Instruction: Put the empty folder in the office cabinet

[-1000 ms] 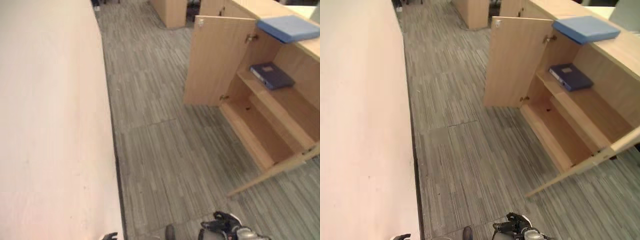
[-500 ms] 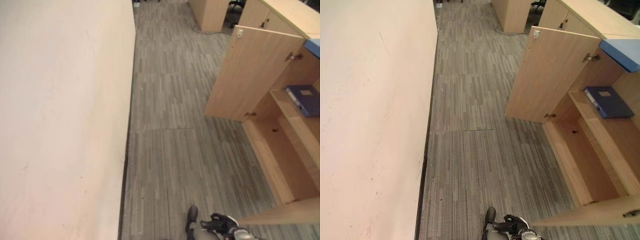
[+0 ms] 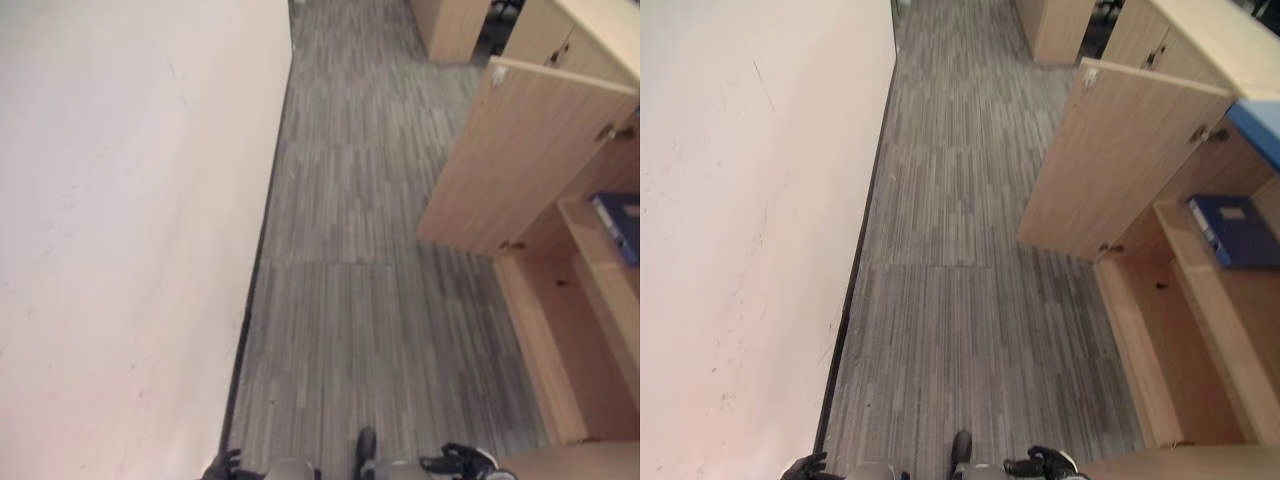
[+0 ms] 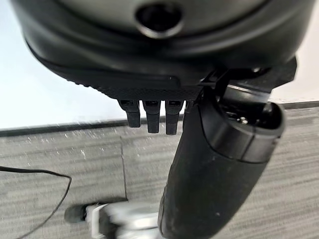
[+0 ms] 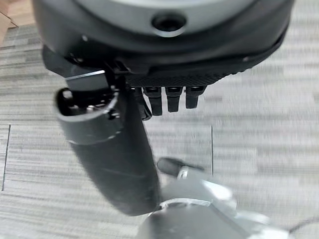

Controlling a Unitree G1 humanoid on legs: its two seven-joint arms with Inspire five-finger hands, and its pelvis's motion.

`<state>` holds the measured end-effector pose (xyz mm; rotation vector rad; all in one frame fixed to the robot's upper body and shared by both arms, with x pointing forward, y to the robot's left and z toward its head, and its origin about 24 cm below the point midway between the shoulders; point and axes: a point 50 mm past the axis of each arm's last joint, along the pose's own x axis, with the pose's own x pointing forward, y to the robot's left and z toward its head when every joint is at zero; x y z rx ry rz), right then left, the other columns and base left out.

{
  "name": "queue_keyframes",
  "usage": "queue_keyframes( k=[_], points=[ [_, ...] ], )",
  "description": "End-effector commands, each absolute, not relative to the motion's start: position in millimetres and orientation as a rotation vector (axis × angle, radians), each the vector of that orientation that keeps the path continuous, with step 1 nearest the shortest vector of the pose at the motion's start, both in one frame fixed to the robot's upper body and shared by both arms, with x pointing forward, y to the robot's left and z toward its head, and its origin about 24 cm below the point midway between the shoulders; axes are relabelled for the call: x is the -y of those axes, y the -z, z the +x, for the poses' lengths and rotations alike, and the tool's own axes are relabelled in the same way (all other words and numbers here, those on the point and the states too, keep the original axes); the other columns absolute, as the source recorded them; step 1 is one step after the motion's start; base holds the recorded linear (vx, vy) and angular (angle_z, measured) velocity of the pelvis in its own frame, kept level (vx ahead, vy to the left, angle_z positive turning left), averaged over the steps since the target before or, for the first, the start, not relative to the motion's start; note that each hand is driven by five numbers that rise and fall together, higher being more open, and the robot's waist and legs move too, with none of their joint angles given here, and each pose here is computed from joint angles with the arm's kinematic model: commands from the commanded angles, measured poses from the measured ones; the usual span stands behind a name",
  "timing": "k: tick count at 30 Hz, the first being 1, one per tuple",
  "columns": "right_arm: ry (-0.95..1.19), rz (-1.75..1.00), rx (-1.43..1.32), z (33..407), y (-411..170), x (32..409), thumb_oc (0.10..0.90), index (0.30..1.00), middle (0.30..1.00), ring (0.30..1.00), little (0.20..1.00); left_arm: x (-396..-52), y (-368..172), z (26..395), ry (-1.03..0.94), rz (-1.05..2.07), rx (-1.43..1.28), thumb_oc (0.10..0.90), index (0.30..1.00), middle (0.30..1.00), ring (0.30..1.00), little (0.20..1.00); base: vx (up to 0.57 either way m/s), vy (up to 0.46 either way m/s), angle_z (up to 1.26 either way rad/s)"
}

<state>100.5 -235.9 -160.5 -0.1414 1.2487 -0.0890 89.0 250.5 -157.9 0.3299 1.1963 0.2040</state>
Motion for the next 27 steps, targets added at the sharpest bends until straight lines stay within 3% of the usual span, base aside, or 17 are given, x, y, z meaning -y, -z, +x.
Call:
queue_keyframes(
  k=[1,14,20,27],
  points=[
    [0.144,-0.215,-1.334,71,159,264,0.8,0.9,0.9,0.9,0.9,-259,158,72,-0.219,0.374,-1.214,0.8,0.9,0.9,0.9,0.9,0.25,0.098,0.0],
    [0.094,-0.199,-1.369,60,164,253,0.8,0.9,0.9,0.9,0.9,-257,165,36,-0.182,0.372,-1.363,0.8,0.9,0.9,0.9,0.9,0.33,0.213,-0.45],
    [0.06,-0.219,-1.273,93,159,248,0.8,0.9,0.9,0.9,0.9,-273,158,48,-0.249,0.373,-1.323,0.8,0.9,0.9,0.9,0.9,0.2,0.271,-0.62],
    [0.048,-0.24,-1.243,102,157,246,0.8,0.9,0.9,0.9,0.9,-276,157,47,-0.26,0.372,-1.322,0.8,0.9,0.9,0.9,0.9,0.17,0.121,-0.26]
  ],
)
